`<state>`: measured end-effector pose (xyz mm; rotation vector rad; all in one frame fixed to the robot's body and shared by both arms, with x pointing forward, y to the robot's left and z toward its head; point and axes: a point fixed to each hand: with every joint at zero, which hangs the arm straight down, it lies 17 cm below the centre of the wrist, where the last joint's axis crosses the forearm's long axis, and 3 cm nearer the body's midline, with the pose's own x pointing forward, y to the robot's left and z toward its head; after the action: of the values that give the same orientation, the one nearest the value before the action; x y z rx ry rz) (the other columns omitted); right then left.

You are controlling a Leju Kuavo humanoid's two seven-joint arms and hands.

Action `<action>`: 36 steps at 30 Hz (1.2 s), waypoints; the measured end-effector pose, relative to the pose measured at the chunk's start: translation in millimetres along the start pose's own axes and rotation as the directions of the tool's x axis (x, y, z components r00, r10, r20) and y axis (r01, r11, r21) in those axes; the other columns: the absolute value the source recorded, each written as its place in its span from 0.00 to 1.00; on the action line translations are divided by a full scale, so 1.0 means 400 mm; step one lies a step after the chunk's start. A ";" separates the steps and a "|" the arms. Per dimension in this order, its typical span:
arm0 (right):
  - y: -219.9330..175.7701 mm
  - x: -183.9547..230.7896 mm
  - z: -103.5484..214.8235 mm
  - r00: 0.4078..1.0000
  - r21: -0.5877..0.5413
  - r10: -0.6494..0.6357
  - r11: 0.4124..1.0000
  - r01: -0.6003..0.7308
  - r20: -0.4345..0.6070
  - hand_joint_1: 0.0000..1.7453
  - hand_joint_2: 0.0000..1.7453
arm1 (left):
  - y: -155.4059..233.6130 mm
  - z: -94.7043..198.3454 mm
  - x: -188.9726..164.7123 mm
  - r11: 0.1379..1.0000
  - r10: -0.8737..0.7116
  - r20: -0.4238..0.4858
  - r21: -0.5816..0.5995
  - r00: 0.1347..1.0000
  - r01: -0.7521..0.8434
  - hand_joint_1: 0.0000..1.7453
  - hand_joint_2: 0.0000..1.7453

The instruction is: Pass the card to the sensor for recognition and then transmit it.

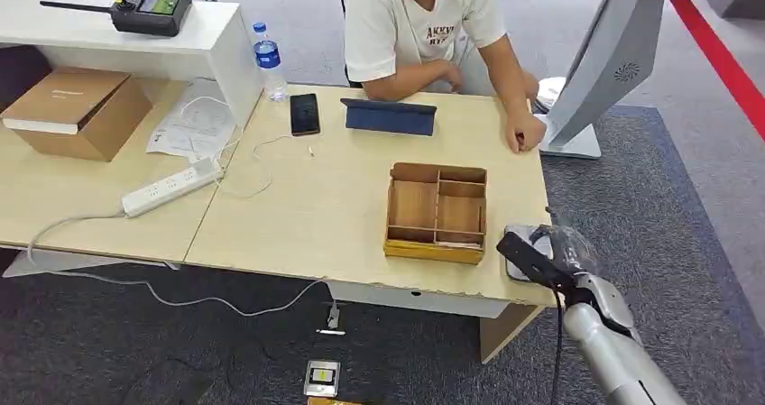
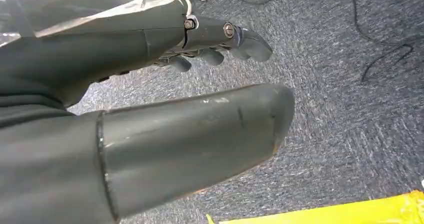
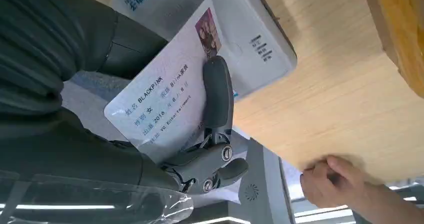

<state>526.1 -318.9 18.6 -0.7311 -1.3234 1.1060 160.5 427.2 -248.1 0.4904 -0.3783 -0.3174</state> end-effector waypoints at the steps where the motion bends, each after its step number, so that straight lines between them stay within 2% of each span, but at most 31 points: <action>1: 0.004 0.000 0.003 1.000 0.002 -0.001 1.000 0.001 -0.001 1.00 1.00 | 0.000 0.000 0.000 1.000 -0.001 0.000 0.000 1.000 0.001 0.00 0.00; 26: 0.034 0.023 0.030 1.000 0.013 -0.003 1.000 0.003 0.017 1.00 1.00 | -0.001 0.000 0.000 1.000 0.000 0.000 -0.002 1.000 0.000 0.00 0.00; 31: -0.034 0.043 -0.003 0.999 -0.038 0.016 0.999 -0.015 0.036 1.00 1.00 | -0.001 0.000 0.005 1.000 -0.006 0.012 -0.002 1.000 0.007 0.00 0.00; 36: -0.201 0.070 -0.064 0.997 -0.156 0.048 0.987 -0.037 0.062 1.00 1.00 | -0.001 0.000 0.009 1.000 -0.010 0.024 -0.001 1.000 0.010 0.00 0.00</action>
<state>564.7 -317.0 98.6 -0.8470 -1.4676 1.0769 163.5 425.3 -247.2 0.4879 -0.3987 -0.3337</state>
